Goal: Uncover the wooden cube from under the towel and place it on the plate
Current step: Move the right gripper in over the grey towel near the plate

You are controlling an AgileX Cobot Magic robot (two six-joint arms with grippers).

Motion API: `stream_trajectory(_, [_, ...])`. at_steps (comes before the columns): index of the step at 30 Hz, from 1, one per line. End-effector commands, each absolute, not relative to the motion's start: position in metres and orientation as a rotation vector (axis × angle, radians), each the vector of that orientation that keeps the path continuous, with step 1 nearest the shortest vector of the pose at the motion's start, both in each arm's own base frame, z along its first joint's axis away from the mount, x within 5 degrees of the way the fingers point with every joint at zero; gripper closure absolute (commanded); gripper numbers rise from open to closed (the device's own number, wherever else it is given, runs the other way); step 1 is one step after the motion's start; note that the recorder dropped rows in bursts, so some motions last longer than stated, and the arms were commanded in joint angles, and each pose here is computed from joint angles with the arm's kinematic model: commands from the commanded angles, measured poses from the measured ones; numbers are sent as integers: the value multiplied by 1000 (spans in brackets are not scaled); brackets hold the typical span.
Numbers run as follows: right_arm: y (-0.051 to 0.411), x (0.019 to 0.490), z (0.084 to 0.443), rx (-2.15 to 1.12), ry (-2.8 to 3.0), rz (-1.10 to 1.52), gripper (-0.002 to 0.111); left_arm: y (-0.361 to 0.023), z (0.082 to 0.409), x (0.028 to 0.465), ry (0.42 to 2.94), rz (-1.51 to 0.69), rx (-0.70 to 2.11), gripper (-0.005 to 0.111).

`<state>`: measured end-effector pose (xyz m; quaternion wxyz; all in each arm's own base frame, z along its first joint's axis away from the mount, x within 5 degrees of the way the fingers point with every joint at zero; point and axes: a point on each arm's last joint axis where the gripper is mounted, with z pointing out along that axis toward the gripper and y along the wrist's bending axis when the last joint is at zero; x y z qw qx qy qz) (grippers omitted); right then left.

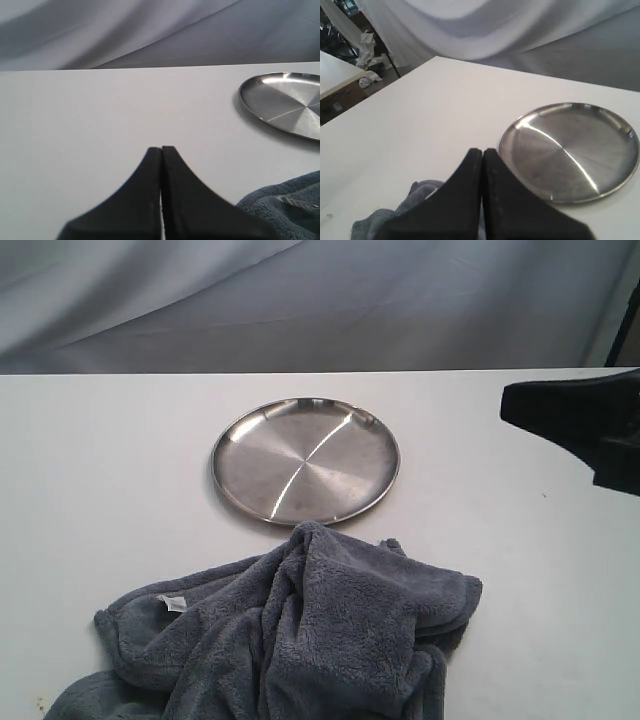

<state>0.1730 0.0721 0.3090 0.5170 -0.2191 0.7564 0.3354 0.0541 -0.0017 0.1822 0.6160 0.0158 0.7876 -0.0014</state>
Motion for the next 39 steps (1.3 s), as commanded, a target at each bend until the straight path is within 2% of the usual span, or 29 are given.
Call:
stream_trajectory(1, [73, 175, 323, -478, 1666, 834, 108, -2, 185, 54, 1795, -5, 30, 107])
stream_trajectory(6, [63, 179, 325, -293, 1448, 819, 108, -2, 185, 54, 1795, -5, 30, 107])
stream_trajectory(13, [63, 185, 314, -302, 1411, 390, 108, -2, 185, 54, 1795, -5, 30, 107])
stream_trajectory(17, [104, 172, 302, -540, 1703, 353, 108, -2, 185, 54, 1795, -5, 30, 107])
stream_trajectory(23, [123, 145, 326, -815, 2081, 285, 108, -2, 185, 54, 1795, -5, 30, 107])
stream_trajectory(26, [135, 137, 334, -907, 2066, 367, 108, -2, 185, 54, 1795, -5, 30, 107])
stream_trajectory(32, [159, 133, 300, -1250, 2289, 451, 108, -2, 185, 54, 1795, -5, 30, 107])
stream_trajectory(39, [191, 159, 252, -1282, 2452, 461, 108, -2, 185, 54, 1795, -5, 30, 107])
